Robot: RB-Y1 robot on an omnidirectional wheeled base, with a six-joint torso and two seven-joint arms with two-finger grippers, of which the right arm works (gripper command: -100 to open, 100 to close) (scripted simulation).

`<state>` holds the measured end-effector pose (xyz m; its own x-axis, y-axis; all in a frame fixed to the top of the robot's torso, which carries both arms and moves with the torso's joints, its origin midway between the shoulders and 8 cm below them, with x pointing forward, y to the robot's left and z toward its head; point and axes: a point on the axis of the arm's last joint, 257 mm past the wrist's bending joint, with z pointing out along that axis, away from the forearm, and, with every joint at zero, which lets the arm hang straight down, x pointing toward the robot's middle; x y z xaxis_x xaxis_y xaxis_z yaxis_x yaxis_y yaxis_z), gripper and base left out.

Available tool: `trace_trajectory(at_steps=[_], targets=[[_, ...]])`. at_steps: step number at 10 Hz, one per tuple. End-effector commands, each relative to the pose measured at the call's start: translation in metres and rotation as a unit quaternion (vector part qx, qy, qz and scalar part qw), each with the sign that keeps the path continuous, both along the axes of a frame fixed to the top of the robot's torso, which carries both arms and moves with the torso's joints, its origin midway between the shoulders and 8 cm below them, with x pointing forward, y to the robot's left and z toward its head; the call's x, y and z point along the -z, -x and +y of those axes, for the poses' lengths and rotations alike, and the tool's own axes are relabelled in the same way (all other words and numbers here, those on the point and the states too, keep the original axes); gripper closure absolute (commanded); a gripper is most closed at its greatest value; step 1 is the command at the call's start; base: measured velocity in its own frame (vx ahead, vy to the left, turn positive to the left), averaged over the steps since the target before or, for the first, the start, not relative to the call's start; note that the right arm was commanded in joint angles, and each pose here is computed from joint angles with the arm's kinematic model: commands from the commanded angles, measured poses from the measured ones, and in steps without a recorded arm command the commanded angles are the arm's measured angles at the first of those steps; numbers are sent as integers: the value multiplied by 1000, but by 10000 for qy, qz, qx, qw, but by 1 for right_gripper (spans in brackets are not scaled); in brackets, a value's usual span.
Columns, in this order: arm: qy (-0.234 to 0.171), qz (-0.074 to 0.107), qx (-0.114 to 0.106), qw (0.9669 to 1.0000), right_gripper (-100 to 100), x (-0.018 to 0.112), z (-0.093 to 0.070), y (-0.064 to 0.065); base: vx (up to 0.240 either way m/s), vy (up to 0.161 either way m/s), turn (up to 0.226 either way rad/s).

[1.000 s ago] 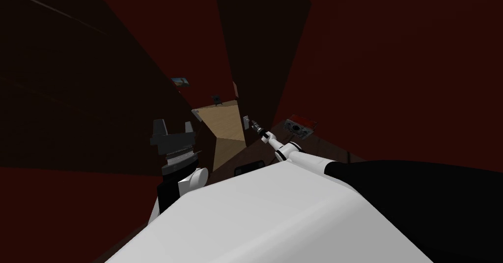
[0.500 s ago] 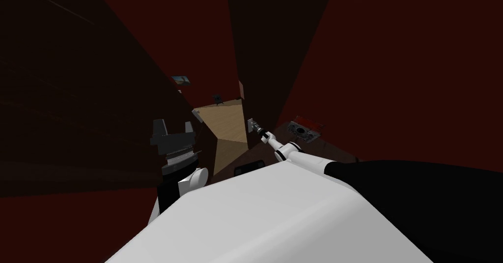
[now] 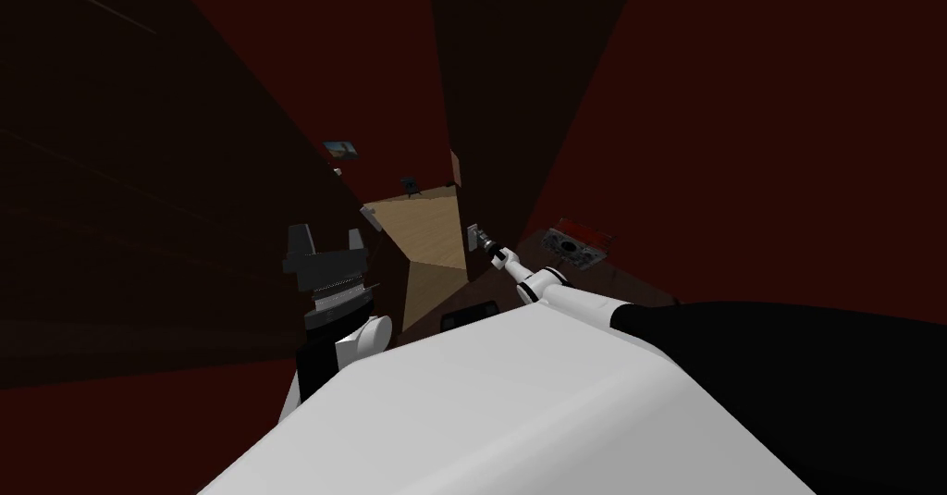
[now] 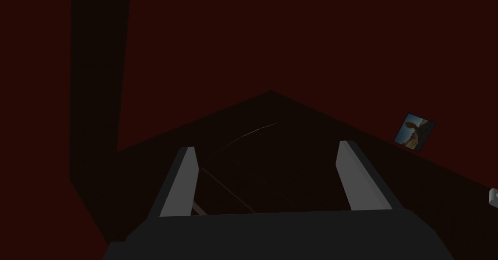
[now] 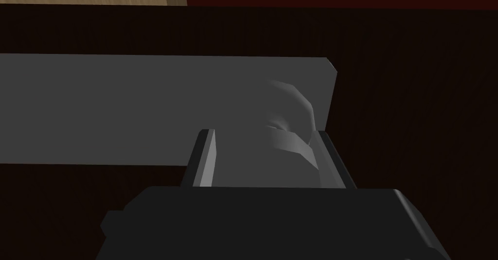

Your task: Push the door open

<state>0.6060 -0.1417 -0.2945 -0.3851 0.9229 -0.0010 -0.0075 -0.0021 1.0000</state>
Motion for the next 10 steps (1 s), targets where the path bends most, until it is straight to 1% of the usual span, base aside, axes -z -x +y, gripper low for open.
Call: trace_trajectory(at_steps=[1, 3, 4, 5, 10], targets=[[-5, 11, -6, 10000, 100, 1, 1, 1, 0, 0, 0], [-5, 11, -6, 10000, 100, 1, 1, 1, 0, 0, 0], [-2, -14, 80, 10000, 100, -1, -4, -2, 102, 41, -36], [-2, -17, 99, 9999, 100, -1, -5, -2, 158, 93, -47], [-2, -51, 378, 9993, 100, -3, -20, -7, 151, 101, -42]])
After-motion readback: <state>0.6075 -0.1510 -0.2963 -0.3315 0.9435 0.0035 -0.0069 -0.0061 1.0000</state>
